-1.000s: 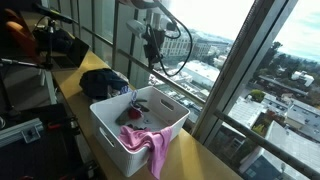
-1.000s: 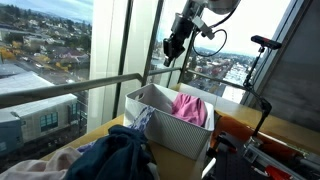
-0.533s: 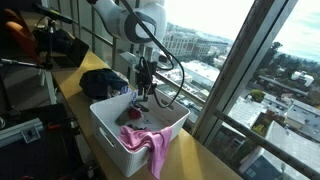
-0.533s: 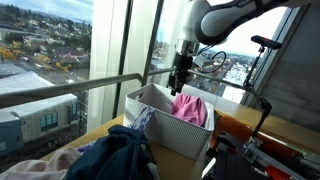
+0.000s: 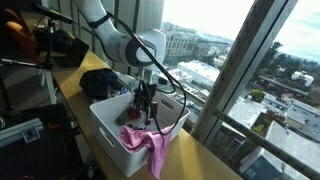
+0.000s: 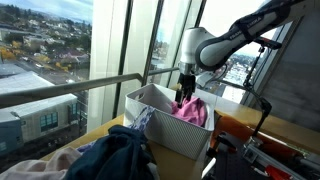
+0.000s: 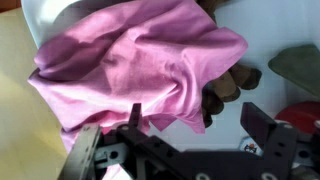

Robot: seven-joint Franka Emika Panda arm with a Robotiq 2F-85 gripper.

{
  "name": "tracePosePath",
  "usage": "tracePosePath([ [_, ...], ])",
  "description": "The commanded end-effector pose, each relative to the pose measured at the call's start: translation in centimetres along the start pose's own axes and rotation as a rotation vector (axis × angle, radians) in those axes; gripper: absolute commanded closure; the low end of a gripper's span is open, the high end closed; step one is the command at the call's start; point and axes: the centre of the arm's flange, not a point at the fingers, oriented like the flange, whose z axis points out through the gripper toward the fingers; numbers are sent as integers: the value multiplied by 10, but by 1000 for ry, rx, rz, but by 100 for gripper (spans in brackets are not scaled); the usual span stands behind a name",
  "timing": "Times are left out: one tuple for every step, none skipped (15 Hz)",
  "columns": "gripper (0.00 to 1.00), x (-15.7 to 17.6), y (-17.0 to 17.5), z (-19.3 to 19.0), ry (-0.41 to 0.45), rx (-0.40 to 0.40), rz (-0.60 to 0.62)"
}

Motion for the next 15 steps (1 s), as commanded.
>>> tracePosePath([
  [0,0,13,40,8,-52,11],
  [0,-1,17,52,2,-60,13],
  [0,-1,19,66,-6,-65,15],
  [0,-2,21,79,-13,-67,17],
  [0,-2,22,91,-22,-66,20],
  [0,-3,22,103,-32,-67,21],
  [0,-5,21,117,-42,-66,21],
  [0,-6,20,129,-52,-65,20],
  [0,-8,19,140,-63,-65,18],
  [0,-9,16,149,-71,-62,14],
  [0,-11,15,158,-79,-61,12],
  [0,-13,13,165,-90,-57,8],
  [0,-13,11,170,-92,-52,6],
  [0,-13,9,171,-94,-48,5],
  [25,-12,8,171,-95,-45,7],
])
